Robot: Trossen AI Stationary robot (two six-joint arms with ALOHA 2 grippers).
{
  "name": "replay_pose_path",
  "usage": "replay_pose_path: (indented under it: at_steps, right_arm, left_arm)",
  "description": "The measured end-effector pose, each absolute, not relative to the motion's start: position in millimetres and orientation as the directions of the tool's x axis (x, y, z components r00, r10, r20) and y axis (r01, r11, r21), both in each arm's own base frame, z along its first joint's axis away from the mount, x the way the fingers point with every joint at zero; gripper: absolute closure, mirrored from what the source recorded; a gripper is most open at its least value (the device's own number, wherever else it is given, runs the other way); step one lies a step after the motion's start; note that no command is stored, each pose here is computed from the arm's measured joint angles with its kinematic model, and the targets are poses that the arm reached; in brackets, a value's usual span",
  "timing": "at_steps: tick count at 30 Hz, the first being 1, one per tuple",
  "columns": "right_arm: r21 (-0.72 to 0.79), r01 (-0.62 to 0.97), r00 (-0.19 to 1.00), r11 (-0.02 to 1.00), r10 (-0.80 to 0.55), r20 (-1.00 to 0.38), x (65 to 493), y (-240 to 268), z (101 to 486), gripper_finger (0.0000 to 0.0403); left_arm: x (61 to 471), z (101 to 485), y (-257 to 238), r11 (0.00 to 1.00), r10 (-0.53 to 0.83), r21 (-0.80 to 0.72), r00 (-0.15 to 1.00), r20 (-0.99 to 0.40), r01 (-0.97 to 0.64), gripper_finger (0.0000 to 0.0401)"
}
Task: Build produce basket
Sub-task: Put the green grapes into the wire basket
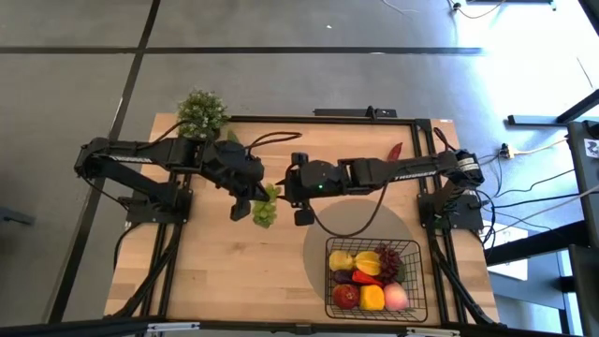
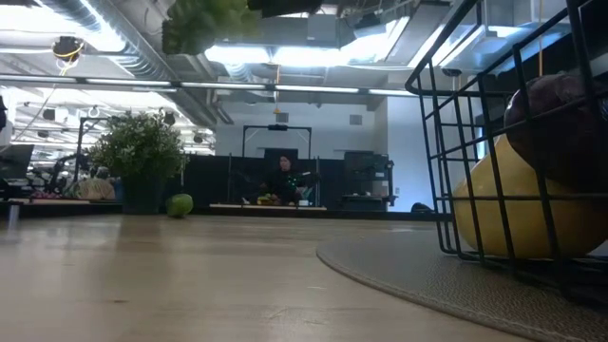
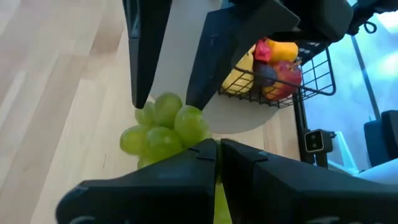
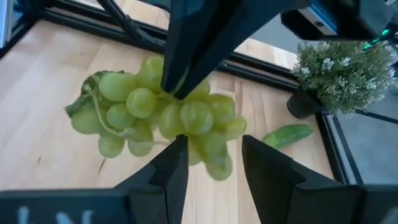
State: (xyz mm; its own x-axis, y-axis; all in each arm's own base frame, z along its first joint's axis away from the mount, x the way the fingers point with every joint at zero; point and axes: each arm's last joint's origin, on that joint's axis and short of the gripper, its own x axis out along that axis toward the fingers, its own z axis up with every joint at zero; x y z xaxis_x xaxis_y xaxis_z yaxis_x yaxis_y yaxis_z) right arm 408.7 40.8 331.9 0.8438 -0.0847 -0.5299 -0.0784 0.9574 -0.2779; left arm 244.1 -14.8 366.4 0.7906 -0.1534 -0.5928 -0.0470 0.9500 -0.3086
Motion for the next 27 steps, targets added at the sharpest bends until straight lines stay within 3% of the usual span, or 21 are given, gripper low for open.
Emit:
replay_pose_path:
  at_steps: [17,27]
  right_arm:
    - [-0.253,-0.107,0.837,0.962,-0.051,-0.545,409.5,37.8,329.5,0.0264]
    - [-0.231,-0.136,0.825,0.963,-0.019,-0.565,411.7,38.7,324.0,0.0348]
  left_arm:
    - [244.2,366.6,-14.8,0.951,-0.154,-0.307,0.792,-0.591,-0.044,0.0401]
    - [244.3,366.6,-14.7,0.951,-0.154,-0.307,0.792,-0.591,-0.044,0.0401]
